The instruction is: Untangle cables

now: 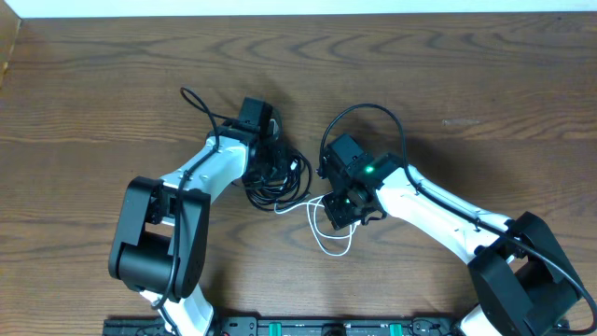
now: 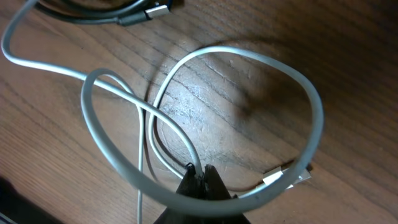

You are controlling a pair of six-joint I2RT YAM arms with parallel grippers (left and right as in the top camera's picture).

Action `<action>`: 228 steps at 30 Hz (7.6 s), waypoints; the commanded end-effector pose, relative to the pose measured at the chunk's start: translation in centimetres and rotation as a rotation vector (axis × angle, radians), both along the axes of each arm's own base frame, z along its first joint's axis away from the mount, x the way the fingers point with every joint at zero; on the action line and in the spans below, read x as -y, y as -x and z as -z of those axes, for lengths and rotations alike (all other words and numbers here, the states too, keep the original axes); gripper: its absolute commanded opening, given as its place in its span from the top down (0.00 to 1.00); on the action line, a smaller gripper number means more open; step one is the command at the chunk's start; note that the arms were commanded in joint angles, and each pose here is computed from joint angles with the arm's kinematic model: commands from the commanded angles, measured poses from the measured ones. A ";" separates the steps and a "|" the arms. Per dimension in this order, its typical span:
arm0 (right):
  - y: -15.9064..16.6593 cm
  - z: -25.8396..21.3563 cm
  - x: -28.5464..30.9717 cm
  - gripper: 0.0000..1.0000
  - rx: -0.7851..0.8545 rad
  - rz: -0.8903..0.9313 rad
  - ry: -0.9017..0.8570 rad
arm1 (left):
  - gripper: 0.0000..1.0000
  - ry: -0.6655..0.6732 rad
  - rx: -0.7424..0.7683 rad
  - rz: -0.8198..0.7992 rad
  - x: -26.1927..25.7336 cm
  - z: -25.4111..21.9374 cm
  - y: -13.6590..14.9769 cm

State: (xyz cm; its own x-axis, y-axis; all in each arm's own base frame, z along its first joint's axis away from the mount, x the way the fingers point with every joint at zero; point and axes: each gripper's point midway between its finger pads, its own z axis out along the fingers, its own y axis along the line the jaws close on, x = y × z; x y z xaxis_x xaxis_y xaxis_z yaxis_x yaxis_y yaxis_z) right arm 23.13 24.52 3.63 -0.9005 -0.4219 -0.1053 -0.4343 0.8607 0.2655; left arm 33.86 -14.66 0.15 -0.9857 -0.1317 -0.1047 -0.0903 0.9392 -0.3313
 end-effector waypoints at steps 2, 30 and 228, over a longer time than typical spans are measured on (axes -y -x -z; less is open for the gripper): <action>0.3 0.4 0.2 0.99 -0.012 0.009 0.014 | 0.92 -0.139 -0.029 -0.064 -3.2 1.8 0.0; 1.9 1.0 6.8 0.99 -0.098 0.009 0.255 | 0.92 -0.157 -0.217 -0.701 -20.4 2.6 1.9; -15.6 -18.2 19.6 0.15 0.106 0.779 -0.193 | 0.01 0.198 0.123 -0.002 -6.7 -5.1 -1.7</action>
State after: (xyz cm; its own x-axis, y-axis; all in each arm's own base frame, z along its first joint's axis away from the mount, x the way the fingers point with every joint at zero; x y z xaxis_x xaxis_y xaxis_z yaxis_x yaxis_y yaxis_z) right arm 39.17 1.59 21.03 -0.8801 0.4229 -0.2158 0.3194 0.8637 0.3900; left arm 35.78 -8.11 5.11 -0.9680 -0.1651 -0.1889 -0.0423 0.8495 -0.5258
